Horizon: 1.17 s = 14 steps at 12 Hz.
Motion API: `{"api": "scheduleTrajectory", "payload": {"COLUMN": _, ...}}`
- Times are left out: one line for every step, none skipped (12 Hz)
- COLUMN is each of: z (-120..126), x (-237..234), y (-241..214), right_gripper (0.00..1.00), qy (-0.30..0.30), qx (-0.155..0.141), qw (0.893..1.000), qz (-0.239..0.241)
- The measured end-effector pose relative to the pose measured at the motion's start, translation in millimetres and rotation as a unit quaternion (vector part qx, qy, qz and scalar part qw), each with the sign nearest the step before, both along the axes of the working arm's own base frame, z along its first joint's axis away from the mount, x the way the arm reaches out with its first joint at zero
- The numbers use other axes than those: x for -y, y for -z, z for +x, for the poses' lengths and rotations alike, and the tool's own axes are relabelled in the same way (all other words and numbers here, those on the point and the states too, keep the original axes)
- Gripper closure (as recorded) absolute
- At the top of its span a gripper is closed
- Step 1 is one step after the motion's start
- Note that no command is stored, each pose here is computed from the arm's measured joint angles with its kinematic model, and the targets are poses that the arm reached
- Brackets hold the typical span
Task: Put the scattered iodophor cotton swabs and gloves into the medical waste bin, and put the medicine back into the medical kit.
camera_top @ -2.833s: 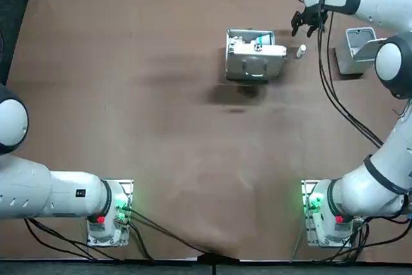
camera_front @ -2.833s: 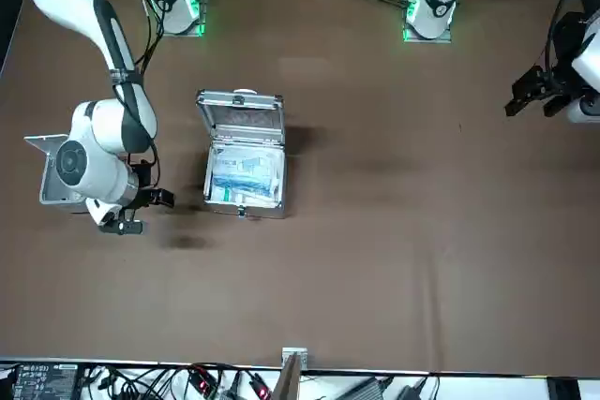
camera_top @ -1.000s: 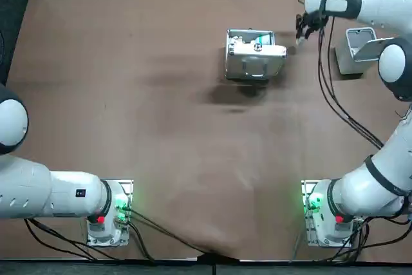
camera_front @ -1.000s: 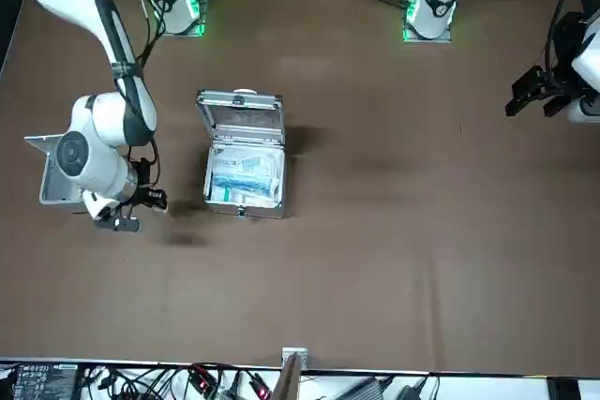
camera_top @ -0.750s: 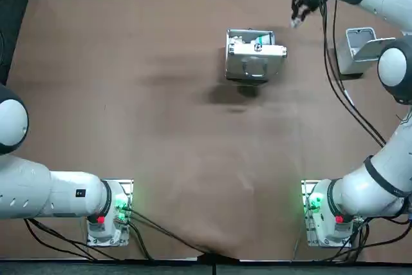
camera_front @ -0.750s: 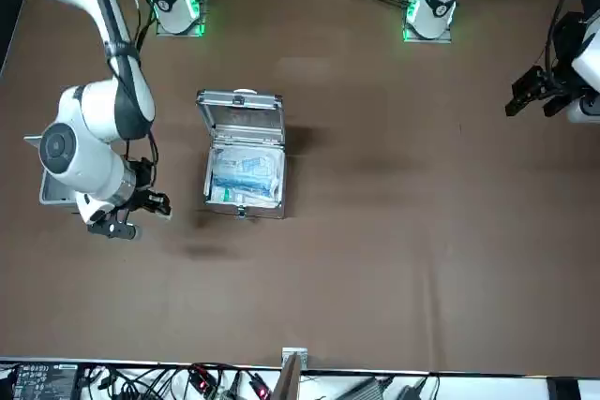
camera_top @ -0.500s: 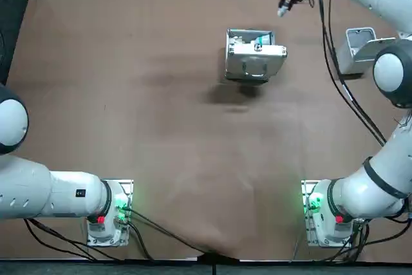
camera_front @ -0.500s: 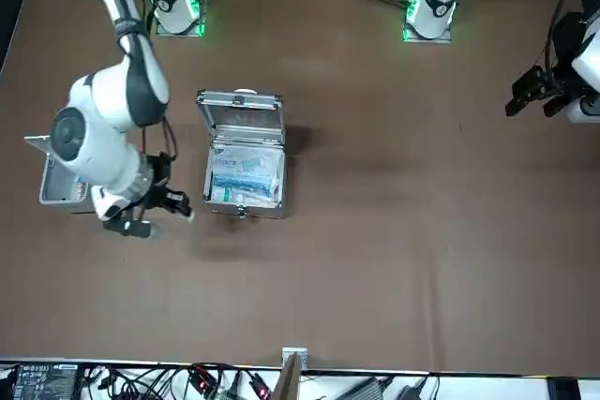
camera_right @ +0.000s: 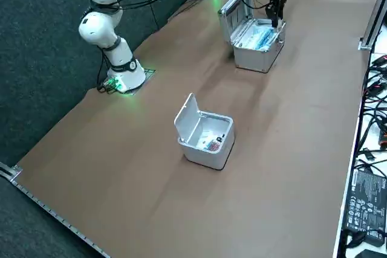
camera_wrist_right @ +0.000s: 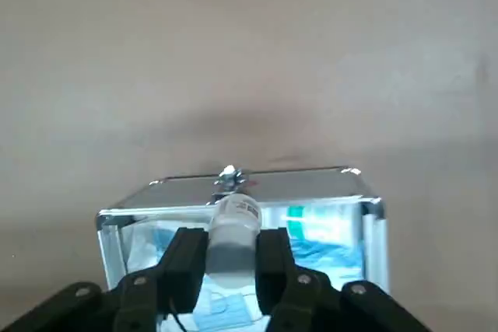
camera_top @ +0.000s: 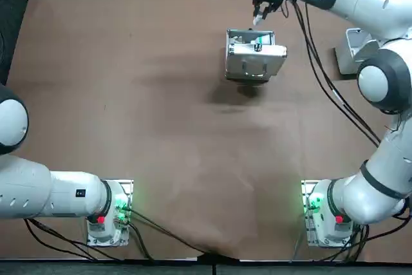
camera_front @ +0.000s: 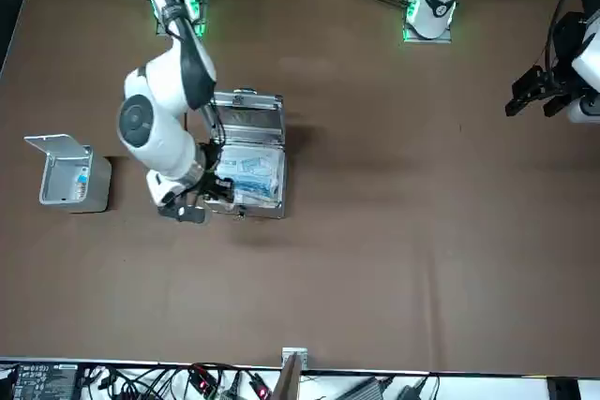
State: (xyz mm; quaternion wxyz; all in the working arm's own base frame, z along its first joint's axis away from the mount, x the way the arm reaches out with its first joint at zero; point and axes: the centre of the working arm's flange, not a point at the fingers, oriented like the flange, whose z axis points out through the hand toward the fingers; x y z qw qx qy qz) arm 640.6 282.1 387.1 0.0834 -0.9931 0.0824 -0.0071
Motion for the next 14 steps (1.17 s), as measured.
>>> {"api": "scheduleTrajectory", "payload": {"z": -3.6, "x": -10.5, "y": 4.2, "right_gripper": 0.63, "qy": 0.003, "qx": -0.003, "qw": 1.0, "qz": -0.004}}
{"api": "scheduleTrajectory", "payload": {"z": -7.2, "x": -19.9, "y": 8.3, "right_gripper": 0.63, "qy": 0.009, "qx": -0.003, "qw": 1.0, "qz": -0.014}}
{"api": "scheduleTrajectory", "payload": {"z": -11.5, "x": -29.8, "y": 13.7, "right_gripper": 0.63, "qy": 0.015, "qx": -0.003, "qw": 1.0, "qz": -0.027}}
{"api": "scheduleTrajectory", "payload": {"z": -15.9, "x": -39.4, "y": 19.9, "right_gripper": 0.63, "qy": 0.023, "qx": -0.001, "qw": 0.999, "qz": -0.043}}
{"api": "scheduleTrajectory", "payload": {"z": -20.1, "x": -48.1, "y": 26.0, "right_gripper": 0.63, "qy": 0.029, "qx": 0.001, "qw": 0.998, "qz": -0.055}}
{"api": "scheduleTrajectory", "payload": {"z": -23.5, "x": -55.3, "y": 31.4, "right_gripper": 0.63, "qy": 0.031, "qx": 0.0, "qw": 0.998, "qz": -0.062}}
{"api": "scheduleTrajectory", "payload": {"z": -26.2, "x": -61.0, "y": 38.0, "right_gripper": 0.63, "qy": 0.032, "qx": -0.002, "qw": 0.997, "qz": -0.065}}
{"api": "scheduleTrajectory", "payload": {"z": -26.0, "x": -60.7, "y": 39.3, "right_gripper": 0.63, "qy": 0.032, "qx": -0.003, "qw": 0.997, "qz": -0.066}}
{"api": "scheduleTrajectory", "payload": {"z": -25.5, "x": -60.0, "y": 40.6, "right_gripper": 0.63, "qy": 0.034, "qx": -0.004, "qw": 0.997, "qz": -0.067}}
{"api": "scheduleTrajectory", "payload": {"z": -25.1, "x": -59.5, "y": 42.8, "right_gripper": 0.63, "qy": 0.034, "qx": -0.005, "qw": 0.997, "qz": -0.067}}
{"api": "scheduleTrajectory", "payload": {"z": -24.9, "x": -59.2, "y": 46.0, "right_gripper": 0.63, "qy": 0.034, "qx": -0.007, "qw": 0.997, "qz": -0.069}}
{"api": "scheduleTrajectory", "payload": {"z": -24.8, "x": -59.1, "y": 49.8, "right_gripper": 0.63, "qy": 0.034, "qx": -0.009, "qw": 0.997, "qz": -0.07}}
{"api": "scheduleTrajectory", "payload": {"z": -24.7, "x": -59.1, "y": 53.4, "right_gripper": 0.63, "qy": 0.034, "qx": -0.011, "qw": 0.997, "qz": -0.071}}
{"api": "scheduleTrajectory", "payload": {"z": -24.3, "x": -59.3, "y": 56.0, "right_gripper": 0.63, "qy": 0.034, "qx": -0.011, "qw": 0.997, "qz": -0.071}}
